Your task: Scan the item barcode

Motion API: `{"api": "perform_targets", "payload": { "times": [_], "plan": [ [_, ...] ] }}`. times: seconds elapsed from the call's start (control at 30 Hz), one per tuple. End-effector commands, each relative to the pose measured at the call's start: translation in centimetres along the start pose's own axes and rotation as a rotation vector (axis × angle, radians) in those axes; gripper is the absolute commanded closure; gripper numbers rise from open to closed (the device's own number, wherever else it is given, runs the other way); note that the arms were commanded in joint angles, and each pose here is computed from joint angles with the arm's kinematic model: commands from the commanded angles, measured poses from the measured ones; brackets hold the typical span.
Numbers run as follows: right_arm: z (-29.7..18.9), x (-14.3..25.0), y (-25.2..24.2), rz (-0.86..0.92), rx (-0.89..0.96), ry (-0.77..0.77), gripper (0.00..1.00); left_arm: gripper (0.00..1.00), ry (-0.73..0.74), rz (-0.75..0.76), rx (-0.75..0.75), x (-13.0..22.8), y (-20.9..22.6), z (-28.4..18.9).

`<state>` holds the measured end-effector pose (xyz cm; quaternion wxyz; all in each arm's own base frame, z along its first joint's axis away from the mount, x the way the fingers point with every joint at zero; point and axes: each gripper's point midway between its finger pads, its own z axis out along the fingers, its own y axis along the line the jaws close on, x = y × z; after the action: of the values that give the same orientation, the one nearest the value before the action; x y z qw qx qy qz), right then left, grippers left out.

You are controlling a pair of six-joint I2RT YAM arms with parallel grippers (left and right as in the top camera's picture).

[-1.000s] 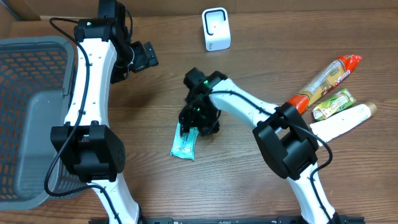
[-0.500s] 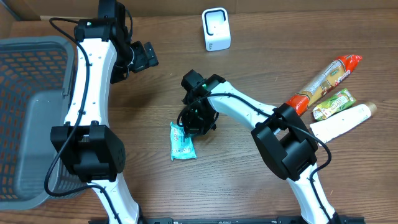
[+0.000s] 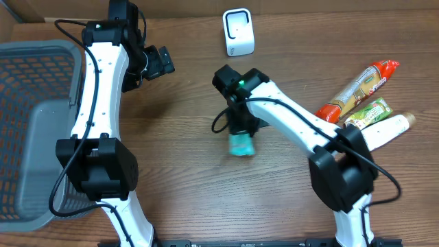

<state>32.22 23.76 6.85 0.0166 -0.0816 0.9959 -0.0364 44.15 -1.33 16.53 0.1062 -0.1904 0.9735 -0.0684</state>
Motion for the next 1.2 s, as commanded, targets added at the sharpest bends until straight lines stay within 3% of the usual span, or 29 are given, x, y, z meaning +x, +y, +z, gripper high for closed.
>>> {"api": "perform_targets", "payload": {
  "times": [0.0, 0.2, 0.47, 0.5, 0.53, 0.57, 0.6, 0.83, 1.17],
  "plan": [
    [-3.9, -2.0, -8.6, 0.124, 0.456, -0.224, 0.96, 0.00, 0.012, -0.017, 0.002, 0.1, -0.1, 0.5],
    [-2.7, -1.1, -11.6, 0.067, 0.695, -0.160, 0.96, 0.00, 0.012, -0.017, 0.002, 0.1, -0.1, 0.5],
    [0.7, 0.1, -9.8, -0.024, 0.735, -0.070, 0.95, 0.00, 0.012, -0.017, 0.002, 0.1, -0.1, 0.5],
    [0.8, 0.1, -9.5, -0.026, 0.733, -0.076, 0.85, 0.00, 0.012, -0.017, 0.002, 0.1, -0.1, 0.5],
    [0.8, -0.2, -9.4, -0.022, 0.730, -0.090, 0.67, 0.00, 0.012, -0.017, 0.002, 0.1, -0.1, 0.5],
    [0.8, -0.5, -9.4, -0.018, 0.728, -0.105, 0.58, 0.01, 0.012, -0.017, 0.002, 0.1, -0.1, 0.5],
    [0.8, -0.9, -9.4, -0.011, 0.730, -0.124, 0.57, 0.00, 0.012, -0.017, 0.002, 0.1, -0.1, 0.5],
    [3.8, -3.2, -7.5, -0.100, 0.524, -0.107, 0.58, 0.00, 0.012, -0.017, 0.002, 0.1, -0.1, 0.5],
    [6.0, -4.1, -10.9, 0.087, 0.361, -0.027, 0.80, 0.00, 0.012, -0.017, 0.002, 0.1, -0.1, 0.5]
  ]
}}
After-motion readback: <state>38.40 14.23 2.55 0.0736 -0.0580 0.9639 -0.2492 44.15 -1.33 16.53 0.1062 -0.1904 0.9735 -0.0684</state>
